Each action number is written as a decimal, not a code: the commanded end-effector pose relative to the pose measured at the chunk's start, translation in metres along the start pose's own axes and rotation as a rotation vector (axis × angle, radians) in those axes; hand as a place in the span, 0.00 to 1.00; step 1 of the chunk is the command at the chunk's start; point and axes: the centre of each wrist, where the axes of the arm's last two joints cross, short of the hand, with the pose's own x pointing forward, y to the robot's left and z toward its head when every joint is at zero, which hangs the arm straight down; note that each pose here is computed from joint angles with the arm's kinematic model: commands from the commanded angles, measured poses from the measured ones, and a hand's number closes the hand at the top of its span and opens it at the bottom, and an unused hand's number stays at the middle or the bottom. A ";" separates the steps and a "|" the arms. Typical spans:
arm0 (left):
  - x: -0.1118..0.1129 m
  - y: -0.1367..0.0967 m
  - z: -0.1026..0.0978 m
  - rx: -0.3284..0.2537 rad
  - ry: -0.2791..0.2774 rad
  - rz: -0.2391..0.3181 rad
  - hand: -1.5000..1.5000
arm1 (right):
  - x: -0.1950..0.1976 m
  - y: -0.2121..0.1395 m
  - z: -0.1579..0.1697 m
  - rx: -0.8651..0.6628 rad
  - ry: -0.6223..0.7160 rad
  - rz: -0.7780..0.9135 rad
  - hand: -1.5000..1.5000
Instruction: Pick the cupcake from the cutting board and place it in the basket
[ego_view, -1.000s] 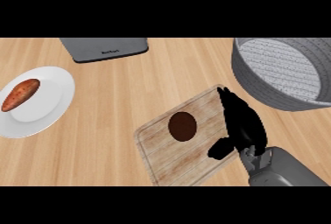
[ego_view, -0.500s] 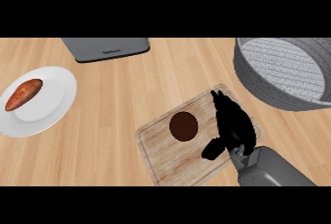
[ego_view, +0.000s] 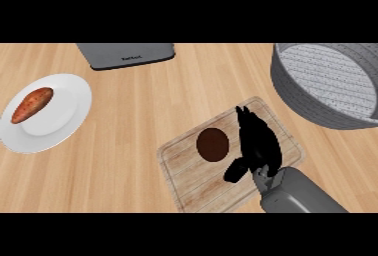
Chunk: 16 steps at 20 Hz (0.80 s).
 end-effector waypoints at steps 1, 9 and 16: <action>0.075 -0.086 -0.083 -0.294 -0.443 0.174 0.50 | 0.007 0.009 0.001 0.012 0.078 0.004 0.00; 0.075 -0.102 -0.079 -0.296 -0.444 0.182 0.50 | 0.010 0.017 -0.005 0.002 0.096 -0.011 0.00; 0.080 -0.110 -0.076 -0.302 -0.455 0.184 0.50 | 0.009 0.029 -0.007 0.035 0.062 0.076 1.00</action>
